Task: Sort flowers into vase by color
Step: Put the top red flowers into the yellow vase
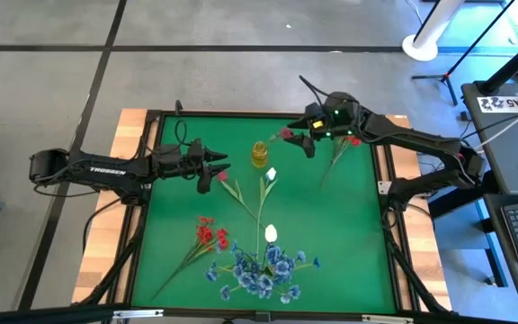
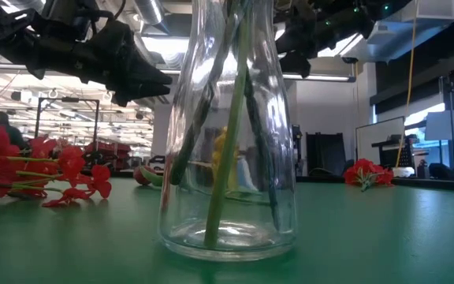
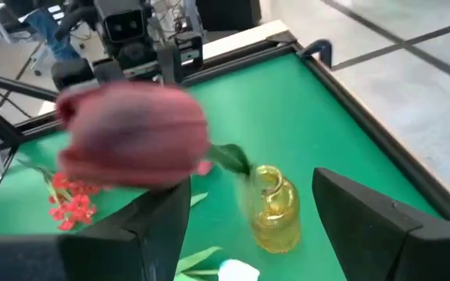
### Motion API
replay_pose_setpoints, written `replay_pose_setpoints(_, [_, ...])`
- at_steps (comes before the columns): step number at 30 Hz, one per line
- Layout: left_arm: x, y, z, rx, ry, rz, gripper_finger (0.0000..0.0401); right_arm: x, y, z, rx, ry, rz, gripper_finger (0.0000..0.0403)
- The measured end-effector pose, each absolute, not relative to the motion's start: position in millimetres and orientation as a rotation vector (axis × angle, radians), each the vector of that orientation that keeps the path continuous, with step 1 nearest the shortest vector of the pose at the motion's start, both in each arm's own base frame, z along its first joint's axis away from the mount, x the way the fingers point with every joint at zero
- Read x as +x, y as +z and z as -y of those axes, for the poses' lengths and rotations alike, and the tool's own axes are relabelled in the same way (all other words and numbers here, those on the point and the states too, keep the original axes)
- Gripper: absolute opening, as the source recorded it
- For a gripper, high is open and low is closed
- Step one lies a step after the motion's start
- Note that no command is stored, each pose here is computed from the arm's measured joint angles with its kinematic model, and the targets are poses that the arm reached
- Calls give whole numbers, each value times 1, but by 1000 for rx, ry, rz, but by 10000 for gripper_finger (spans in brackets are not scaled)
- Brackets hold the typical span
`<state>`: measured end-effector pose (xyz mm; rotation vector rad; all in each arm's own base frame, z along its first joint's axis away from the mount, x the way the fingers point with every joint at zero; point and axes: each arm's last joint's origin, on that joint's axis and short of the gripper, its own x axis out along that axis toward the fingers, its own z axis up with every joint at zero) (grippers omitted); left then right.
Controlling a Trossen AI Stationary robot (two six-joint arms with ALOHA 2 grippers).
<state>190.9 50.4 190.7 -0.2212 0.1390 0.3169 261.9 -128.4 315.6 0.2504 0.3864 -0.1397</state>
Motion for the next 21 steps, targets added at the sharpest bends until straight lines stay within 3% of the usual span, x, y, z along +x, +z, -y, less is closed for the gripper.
replay_pose_setpoints(7, [191, 191, -50, -224, 317, -138, 166, 255, 305, 126, 290, -194, -519, 266])
replay_pose_setpoints(16, [191, 191, -50, -226, 318, -139, 166, 218, 287, 135, 366, -735, -823, 266])
replay_pose_setpoints(21, [191, 191, -50, -226, 318, -139, 166, 201, 259, 146, 506, -882, -890, 266])
